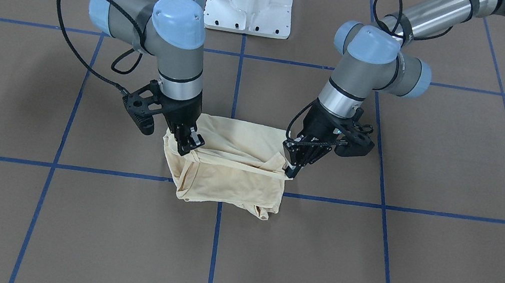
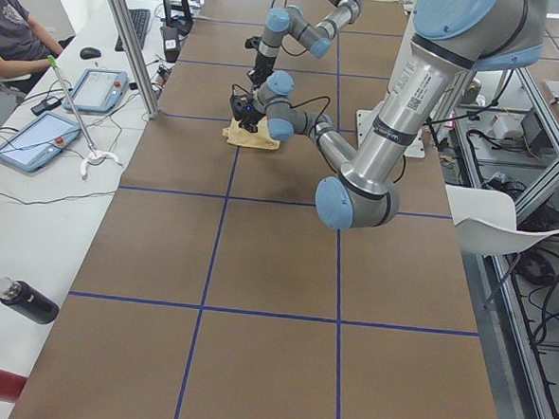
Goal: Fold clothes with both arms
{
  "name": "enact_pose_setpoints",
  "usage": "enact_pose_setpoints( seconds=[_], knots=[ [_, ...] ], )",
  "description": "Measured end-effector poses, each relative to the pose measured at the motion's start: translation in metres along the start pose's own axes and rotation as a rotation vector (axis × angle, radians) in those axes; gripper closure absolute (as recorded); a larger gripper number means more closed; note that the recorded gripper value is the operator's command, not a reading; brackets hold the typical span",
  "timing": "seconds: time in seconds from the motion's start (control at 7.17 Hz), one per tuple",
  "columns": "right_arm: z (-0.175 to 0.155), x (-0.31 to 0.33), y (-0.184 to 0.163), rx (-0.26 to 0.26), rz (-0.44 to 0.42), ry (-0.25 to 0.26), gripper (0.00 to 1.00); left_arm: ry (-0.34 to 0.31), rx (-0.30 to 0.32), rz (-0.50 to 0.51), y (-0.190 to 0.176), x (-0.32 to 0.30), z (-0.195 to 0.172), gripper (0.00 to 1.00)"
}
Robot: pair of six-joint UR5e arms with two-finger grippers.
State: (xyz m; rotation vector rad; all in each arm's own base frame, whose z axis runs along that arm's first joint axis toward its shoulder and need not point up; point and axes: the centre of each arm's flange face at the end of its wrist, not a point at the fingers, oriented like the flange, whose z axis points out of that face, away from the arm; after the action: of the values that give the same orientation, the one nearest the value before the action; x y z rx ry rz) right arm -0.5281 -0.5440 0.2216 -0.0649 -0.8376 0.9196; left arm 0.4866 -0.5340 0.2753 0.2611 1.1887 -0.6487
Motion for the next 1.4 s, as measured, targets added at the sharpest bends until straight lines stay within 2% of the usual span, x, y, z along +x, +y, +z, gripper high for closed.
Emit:
enact_pose_setpoints(
  seconds=[0.14,0.28,0.42,0.56,0.7,0.98,1.12,1.4],
  knots=[
    [0.016,-0.020,-0.015,0.004,-0.026,0.007,0.01,0.000,0.020,0.006,-0.016,0.005,0.018,0.52],
    [0.029,-0.041,-0.024,0.010,-0.047,0.012,0.00,0.000,0.037,0.014,-0.030,0.009,0.031,0.33],
    [0.044,-0.055,-0.036,0.017,-0.074,0.006,0.00,0.005,0.055,0.038,-0.045,0.011,0.047,0.04],
    [0.048,-0.067,-0.059,0.024,-0.116,-0.007,0.00,0.012,0.079,0.072,-0.066,0.013,0.058,0.00],
    [0.037,-0.078,-0.097,0.019,-0.160,-0.017,0.00,0.014,0.103,0.096,-0.091,0.013,0.059,0.00],
    [0.025,-0.067,-0.178,0.005,-0.249,-0.003,0.00,0.011,0.096,0.179,-0.138,0.011,0.043,0.00],
    [0.025,-0.047,-0.218,-0.004,-0.313,0.014,0.00,0.000,0.075,0.267,-0.163,-0.001,0.031,0.00],
    [0.021,0.023,-0.310,-0.026,-0.510,0.046,0.00,-0.045,0.054,0.512,-0.217,-0.062,-0.004,0.00]
  ],
)
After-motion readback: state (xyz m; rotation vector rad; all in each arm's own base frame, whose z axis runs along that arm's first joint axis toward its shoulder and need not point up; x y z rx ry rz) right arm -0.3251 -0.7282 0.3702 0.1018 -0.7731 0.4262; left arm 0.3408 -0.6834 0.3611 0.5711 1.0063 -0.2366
